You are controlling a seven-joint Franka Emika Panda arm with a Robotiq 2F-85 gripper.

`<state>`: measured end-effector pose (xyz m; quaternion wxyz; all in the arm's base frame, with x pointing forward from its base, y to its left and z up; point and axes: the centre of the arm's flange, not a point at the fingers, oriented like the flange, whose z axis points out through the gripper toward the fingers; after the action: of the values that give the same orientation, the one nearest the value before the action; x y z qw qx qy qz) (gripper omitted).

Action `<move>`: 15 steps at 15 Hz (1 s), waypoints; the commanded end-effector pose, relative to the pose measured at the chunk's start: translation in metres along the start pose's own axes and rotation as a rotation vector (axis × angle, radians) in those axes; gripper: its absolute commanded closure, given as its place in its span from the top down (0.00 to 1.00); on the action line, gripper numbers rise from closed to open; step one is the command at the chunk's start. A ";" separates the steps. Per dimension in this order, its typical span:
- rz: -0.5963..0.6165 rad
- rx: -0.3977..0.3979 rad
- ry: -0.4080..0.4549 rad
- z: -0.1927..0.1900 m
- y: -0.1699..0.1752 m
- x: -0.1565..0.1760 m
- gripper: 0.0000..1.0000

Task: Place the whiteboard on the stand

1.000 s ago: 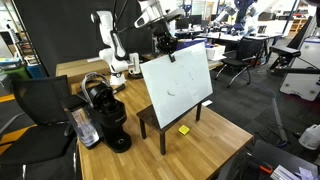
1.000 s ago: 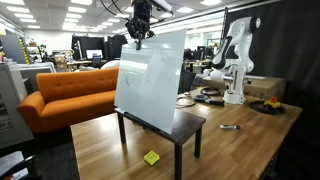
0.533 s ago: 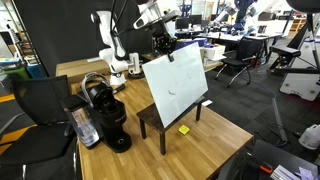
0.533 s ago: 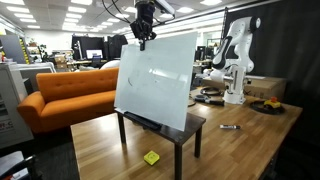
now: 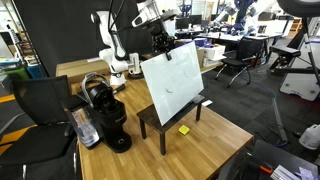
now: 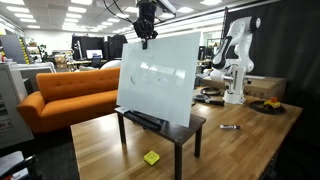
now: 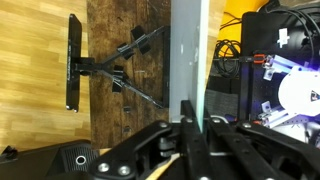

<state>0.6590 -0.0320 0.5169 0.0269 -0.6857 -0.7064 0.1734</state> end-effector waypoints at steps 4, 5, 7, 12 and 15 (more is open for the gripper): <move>-0.012 -0.036 0.011 -0.013 0.010 -0.011 0.01; -0.011 -0.039 0.015 -0.013 0.011 -0.012 0.01; -0.013 -0.050 0.026 -0.010 0.013 -0.013 0.01; -0.012 -0.066 0.064 -0.001 0.020 -0.012 0.01; -0.012 -0.061 0.067 0.001 0.020 -0.012 0.01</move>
<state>0.6747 -0.0421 0.4997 0.0298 -0.6906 -0.7083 0.1435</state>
